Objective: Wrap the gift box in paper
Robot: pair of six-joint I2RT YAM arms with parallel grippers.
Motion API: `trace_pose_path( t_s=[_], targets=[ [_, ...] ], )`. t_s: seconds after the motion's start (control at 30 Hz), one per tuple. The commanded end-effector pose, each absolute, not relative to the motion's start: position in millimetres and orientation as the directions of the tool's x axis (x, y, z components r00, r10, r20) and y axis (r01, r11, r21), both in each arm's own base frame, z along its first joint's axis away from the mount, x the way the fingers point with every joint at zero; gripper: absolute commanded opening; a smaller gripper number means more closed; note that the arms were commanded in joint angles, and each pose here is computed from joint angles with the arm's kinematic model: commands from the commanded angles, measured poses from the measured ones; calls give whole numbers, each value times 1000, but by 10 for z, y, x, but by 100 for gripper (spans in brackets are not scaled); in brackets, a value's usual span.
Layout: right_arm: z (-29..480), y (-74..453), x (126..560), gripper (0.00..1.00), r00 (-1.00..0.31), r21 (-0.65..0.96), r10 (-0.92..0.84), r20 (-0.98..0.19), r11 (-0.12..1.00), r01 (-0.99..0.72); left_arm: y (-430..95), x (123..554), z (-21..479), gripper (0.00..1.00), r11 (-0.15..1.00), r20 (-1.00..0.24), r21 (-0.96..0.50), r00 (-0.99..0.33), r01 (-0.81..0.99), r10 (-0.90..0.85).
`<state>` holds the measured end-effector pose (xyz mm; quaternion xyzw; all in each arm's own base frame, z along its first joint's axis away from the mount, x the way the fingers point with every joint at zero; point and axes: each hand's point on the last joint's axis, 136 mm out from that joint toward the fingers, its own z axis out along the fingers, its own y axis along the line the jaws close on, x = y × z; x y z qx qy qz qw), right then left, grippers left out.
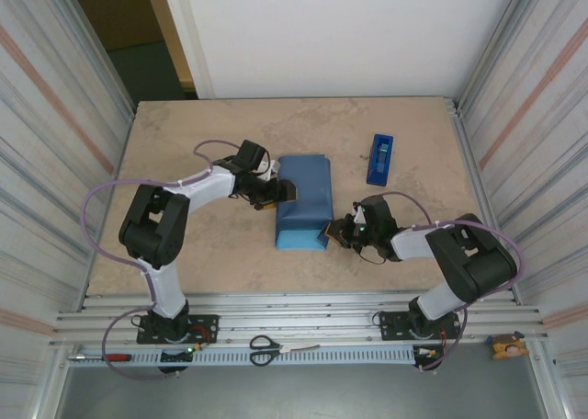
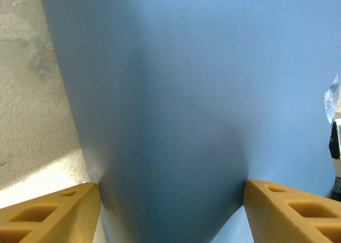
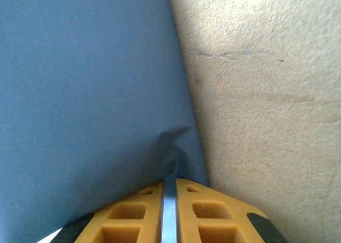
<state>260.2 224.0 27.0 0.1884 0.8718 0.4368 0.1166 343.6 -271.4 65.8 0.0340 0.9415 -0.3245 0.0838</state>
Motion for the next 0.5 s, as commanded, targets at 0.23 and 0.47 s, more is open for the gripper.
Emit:
trace_pose_path(
  t_s=[0.23, 0.47],
  targets=[
    [277, 2142, 2738, 15, -836, 813, 547, -28, 499, 299, -2574, 3284, 211, 70, 838, -68, -546, -996, -14, -61],
    [335, 2048, 2795, 16, -845, 813, 535, -8, 496, 306, -2589, 3297, 187, 68, 839, -65, -542, -994, -38, -87]
  ],
)
